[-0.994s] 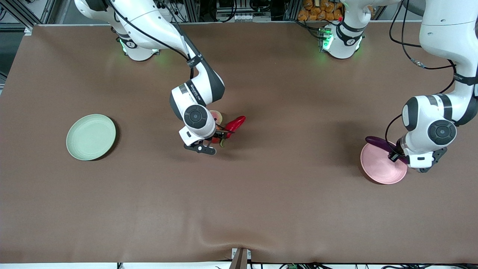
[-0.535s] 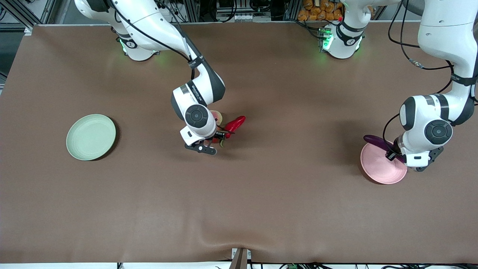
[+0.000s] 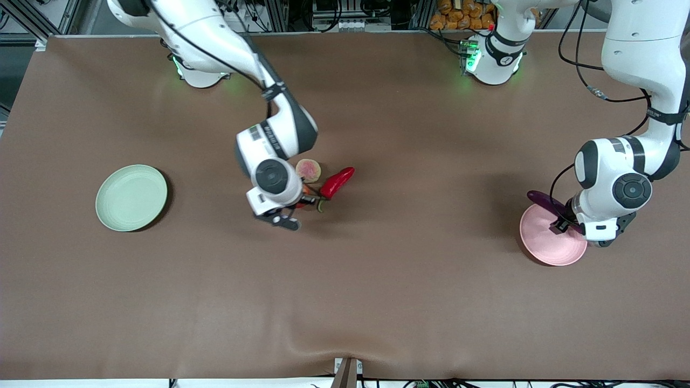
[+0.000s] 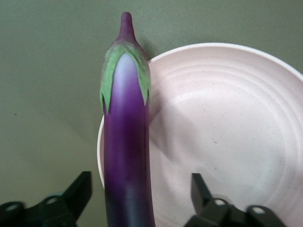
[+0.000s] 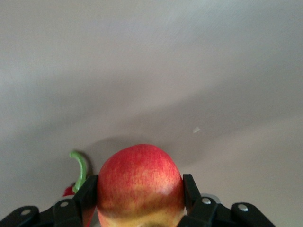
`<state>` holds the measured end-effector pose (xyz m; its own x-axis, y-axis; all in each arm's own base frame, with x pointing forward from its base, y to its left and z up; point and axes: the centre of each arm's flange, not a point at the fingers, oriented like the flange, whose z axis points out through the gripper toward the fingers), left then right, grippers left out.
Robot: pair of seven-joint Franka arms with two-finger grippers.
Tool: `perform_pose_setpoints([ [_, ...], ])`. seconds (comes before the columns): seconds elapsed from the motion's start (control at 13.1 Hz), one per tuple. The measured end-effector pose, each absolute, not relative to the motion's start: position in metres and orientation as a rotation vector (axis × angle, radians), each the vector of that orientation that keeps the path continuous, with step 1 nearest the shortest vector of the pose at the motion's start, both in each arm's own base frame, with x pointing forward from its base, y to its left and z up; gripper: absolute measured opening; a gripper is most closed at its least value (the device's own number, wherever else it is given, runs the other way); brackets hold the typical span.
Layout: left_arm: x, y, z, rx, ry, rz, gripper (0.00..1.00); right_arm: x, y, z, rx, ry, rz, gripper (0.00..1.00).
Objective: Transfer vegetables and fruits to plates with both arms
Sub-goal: 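Lower the eggplant onto the pink plate while the right gripper grasps the apple, then place the red apple on the green plate with the right gripper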
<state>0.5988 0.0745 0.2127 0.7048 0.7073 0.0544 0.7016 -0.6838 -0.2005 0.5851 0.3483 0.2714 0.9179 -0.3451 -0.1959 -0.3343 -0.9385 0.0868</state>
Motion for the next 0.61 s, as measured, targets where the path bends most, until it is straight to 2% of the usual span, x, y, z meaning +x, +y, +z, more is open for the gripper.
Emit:
perform_pose_setpoints([
  [0.15, 0.6, 0.073, 0.214, -2.708, -1.142, 0.035, 1.0, 0.615, 0.291, 0.308, 3.056, -0.51, -0.347, 0.77],
  [0.38, 0.603, 0.068, 0.218, -2.706, -1.161, 0.02, 1.0, 0.646, 0.16, 0.337, 3.096, -0.333, -0.434, 0.77],
  [0.61, 0.604, 0.058, 0.228, -2.714, -1.151, 0.035, 1.0, 0.648, 0.024, 0.337, 3.136, -0.132, -0.494, 0.77],
])
